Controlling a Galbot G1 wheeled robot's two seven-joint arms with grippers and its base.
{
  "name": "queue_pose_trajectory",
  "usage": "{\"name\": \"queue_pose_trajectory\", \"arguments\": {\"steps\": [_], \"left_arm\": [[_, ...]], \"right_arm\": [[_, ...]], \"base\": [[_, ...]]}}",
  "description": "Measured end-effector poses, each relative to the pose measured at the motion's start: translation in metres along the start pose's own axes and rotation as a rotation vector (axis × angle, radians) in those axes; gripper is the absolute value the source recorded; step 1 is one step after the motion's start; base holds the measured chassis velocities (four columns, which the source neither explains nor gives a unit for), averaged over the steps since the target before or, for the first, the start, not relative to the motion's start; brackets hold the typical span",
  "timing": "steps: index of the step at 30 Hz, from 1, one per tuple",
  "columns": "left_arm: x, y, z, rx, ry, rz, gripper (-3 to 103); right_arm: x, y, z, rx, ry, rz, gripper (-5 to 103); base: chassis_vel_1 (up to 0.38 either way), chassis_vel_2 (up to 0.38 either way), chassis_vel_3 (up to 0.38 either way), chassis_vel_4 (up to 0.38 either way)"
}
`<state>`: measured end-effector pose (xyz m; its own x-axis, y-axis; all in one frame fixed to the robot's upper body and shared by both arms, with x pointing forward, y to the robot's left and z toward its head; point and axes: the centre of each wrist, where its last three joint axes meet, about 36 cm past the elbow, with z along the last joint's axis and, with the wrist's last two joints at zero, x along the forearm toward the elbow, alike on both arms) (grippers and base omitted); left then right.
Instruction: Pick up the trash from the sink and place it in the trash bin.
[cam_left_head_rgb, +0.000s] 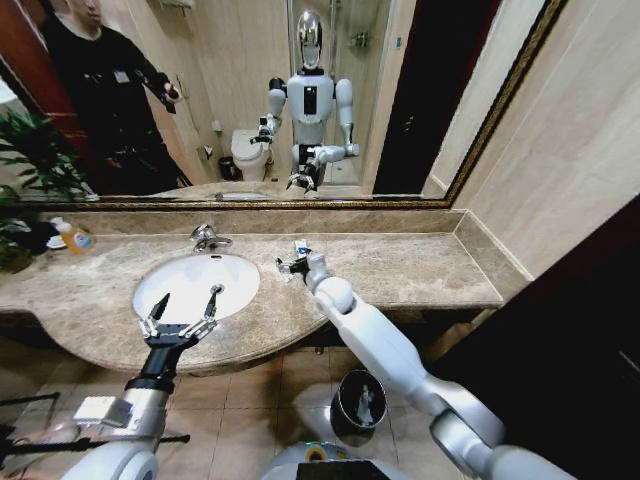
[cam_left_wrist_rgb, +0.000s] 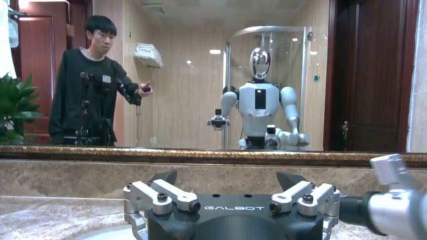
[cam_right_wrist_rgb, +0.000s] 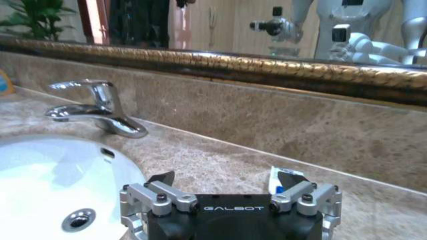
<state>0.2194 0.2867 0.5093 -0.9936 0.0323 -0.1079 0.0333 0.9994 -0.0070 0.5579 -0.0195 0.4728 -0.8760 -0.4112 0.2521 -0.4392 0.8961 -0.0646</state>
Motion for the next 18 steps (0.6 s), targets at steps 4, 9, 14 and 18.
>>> {"name": "queue_pose_trajectory", "arguments": {"steps": [4,9,14,18], "left_arm": [[0.0,0.0,0.0,0.0,0.0,0.0,100],[0.0,0.0,0.0,0.0,0.0,0.0,100],[0.0,0.0,0.0,0.0,0.0,0.0,100],[0.0,0.0,0.0,0.0,0.0,0.0,100]], "right_arm": [[-0.023,-0.001,0.005,-0.006,0.024,0.038,100],[-0.037,-0.007,0.006,-0.016,0.03,0.078,100],[-0.049,-0.017,0.003,-0.032,0.044,0.112,100],[-0.053,-0.023,0.005,-0.046,0.071,0.107,95]], "base": [[0.0,0.0,0.0,0.0],[0.0,0.0,0.0,0.0],[0.0,0.0,0.0,0.0],[0.0,0.0,0.0,0.0]]}}
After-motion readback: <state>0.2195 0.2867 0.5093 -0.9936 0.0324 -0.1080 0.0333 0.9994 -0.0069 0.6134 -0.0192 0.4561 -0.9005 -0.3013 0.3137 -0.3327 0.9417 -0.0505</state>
